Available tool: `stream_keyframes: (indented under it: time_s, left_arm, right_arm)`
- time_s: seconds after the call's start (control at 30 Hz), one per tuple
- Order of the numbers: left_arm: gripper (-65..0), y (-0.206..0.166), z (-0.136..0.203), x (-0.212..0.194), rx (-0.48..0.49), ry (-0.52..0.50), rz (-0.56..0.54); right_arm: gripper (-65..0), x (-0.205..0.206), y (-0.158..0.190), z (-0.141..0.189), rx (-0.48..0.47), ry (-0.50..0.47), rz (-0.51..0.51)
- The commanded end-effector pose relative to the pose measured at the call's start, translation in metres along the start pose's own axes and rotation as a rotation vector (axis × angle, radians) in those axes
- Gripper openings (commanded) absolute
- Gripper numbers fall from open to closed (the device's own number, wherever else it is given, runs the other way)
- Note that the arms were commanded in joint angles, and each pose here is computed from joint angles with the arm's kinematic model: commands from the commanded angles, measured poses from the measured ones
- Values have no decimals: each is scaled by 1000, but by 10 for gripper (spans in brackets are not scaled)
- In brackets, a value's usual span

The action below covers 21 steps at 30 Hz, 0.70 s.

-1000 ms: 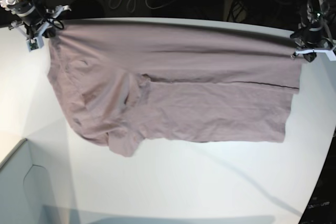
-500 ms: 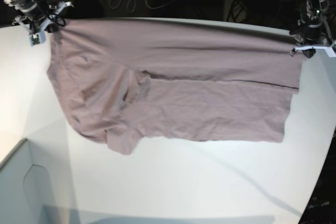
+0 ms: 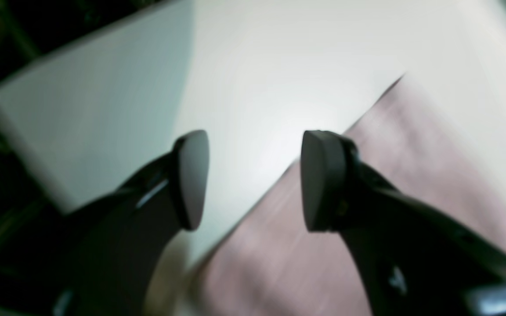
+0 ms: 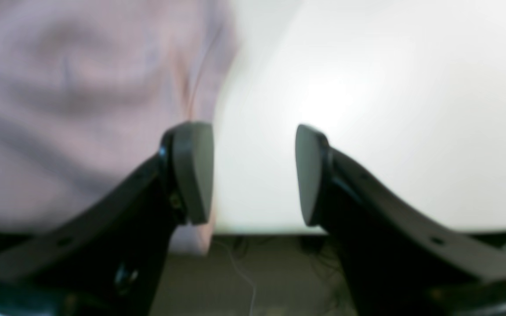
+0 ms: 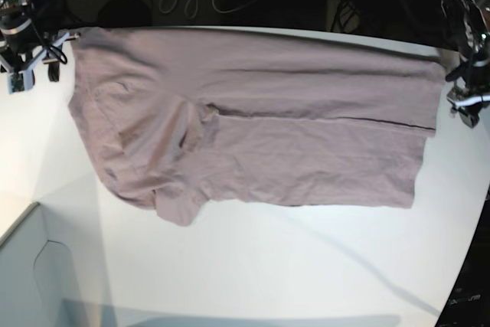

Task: Layout the t-shirt on the table in an organized manner, then fold the t-shirt properly
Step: 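Move both grippers to the shirt hem corners and grasp them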

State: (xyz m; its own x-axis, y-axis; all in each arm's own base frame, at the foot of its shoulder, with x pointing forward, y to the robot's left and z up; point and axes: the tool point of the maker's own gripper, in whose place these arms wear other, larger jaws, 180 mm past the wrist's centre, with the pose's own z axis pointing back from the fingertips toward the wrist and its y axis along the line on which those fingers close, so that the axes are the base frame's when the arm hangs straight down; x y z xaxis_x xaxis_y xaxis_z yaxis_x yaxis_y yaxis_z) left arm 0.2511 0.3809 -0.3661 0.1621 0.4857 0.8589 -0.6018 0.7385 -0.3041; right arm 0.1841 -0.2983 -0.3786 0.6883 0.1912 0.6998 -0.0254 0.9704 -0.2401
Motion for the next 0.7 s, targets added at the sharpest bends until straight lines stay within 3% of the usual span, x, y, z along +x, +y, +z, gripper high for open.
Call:
stream_keyframes:
  time_s: [0.0,0.17,0.47,0.67]
  left_arm:
    - [-324,-16,-10,27,-41,-70,-6]
    - [-324,-64,-63,27,-113,-27,7]
    - [-322,-117,-143,-3,-116,175,-31]
    - [-322,-152,-161,-8,-152,92,-199]
  right_arm:
    - [-348,19,-4,-2,-6,-57,9]
    - [-348,61,-11,-23,-22,-143,-29]
    - [-348,75,2,-49,34,-73,-4]
    - [-348,77,17,-52,71,-73,19]
